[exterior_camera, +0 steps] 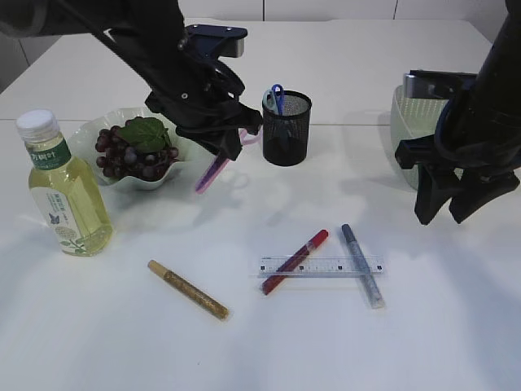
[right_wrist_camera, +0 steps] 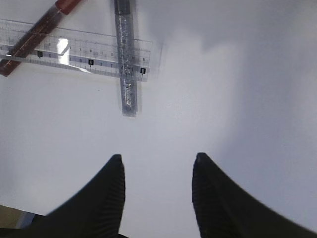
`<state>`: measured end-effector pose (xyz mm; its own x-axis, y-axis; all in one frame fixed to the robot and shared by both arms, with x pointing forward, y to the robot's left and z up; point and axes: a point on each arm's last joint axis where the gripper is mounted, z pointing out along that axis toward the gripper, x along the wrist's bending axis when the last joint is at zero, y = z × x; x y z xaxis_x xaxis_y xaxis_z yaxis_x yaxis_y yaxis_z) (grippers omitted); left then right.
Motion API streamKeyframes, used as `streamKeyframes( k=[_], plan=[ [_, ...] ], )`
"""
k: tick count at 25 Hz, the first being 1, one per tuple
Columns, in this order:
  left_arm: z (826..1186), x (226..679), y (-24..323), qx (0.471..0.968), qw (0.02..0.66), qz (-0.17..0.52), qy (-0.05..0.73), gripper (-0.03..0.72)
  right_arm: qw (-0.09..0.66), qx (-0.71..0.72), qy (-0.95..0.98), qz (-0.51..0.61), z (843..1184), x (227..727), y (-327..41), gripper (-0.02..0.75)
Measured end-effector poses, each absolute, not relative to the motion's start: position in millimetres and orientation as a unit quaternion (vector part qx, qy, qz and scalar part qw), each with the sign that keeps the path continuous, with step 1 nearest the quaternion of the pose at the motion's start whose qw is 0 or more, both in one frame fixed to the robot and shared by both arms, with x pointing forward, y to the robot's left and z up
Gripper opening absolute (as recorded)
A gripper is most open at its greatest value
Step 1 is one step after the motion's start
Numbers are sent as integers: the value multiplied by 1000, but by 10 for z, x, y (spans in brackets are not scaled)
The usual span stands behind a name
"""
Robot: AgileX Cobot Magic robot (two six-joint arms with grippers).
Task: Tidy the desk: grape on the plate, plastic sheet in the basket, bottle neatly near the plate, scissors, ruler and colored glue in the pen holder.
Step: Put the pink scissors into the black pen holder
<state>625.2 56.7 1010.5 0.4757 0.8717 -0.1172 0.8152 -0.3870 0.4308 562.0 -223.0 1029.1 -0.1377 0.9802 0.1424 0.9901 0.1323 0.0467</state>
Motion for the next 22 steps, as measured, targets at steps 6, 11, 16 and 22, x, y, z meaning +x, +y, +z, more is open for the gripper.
streamKeyframes(
  k=[6,11,16,22],
  plan=[
    [10012,6304,569,793,324,129,499,138,38,-656,-751,-65,10291,5620,-2230,365],
    [10151,6436,517,751,415,188,477,138,38,-656,-751,-65,10291,5620,-2230,365],
    [10309,6523,485,707,490,233,454,139,38,-656,-751,-65,10291,5620,-2230,364],
    [10235,6655,429,660,551,273,431,139,38,-656,-751,-65,10291,5622,-2230,364]
  ],
)
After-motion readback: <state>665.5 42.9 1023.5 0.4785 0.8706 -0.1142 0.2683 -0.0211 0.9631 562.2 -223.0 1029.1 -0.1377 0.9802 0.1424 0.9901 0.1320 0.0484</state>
